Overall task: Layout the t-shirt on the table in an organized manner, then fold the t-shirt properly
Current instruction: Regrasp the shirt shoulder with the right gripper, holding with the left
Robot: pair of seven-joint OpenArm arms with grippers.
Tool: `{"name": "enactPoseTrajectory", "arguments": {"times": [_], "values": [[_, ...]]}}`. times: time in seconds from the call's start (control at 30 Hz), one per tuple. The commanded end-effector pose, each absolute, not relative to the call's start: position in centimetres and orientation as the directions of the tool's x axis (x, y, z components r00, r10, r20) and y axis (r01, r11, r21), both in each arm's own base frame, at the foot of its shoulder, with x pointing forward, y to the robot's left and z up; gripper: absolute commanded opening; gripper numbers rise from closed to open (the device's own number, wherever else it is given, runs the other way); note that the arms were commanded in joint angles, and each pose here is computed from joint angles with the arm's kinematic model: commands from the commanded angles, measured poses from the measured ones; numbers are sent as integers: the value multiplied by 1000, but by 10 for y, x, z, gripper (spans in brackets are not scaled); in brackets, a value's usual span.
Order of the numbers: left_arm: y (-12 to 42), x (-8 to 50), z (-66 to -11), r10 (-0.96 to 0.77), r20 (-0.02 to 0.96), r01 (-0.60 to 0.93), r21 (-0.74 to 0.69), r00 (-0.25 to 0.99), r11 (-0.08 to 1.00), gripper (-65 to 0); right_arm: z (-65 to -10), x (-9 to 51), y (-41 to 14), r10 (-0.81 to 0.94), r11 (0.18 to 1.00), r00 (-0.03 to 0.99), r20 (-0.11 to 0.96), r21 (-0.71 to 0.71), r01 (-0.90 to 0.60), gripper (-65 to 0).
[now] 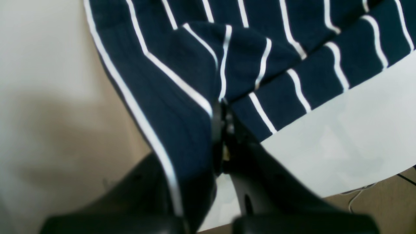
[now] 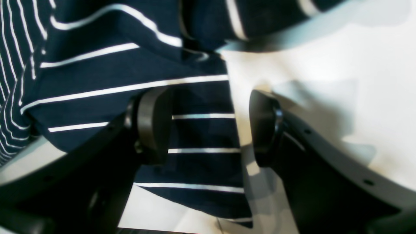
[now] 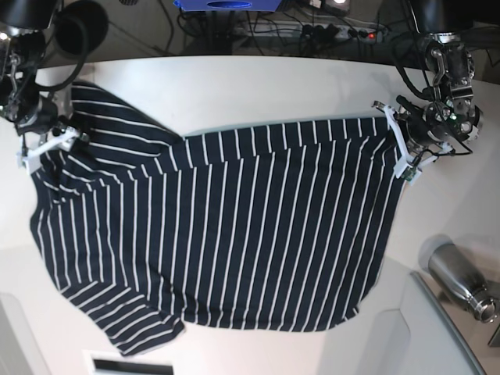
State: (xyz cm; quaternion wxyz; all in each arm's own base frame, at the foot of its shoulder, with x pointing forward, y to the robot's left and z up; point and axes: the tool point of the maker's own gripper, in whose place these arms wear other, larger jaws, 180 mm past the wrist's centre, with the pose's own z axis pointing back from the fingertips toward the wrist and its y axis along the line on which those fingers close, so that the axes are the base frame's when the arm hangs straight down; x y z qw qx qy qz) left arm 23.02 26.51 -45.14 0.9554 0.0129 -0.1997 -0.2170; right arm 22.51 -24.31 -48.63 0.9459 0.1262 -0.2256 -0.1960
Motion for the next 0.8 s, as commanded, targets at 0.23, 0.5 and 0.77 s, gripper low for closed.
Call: {"name": "enactPoseTrajectory", "arguments": {"times": [0.23, 0.5, 0.77], "values": [[271, 240, -442, -420, 400, 402, 133, 815, 906, -650, -484, 227, -237, -424, 890, 822, 381, 342, 301, -296], [273, 239, -441, -414, 400, 394, 135, 818, 909, -650, -476, 231, -203, -307, 921, 858, 412, 355, 159, -399], [273, 238, -442, -414, 399, 394, 134, 818, 909, -650, -477, 231, -205, -310, 921, 858, 409, 353, 165, -630]]}}
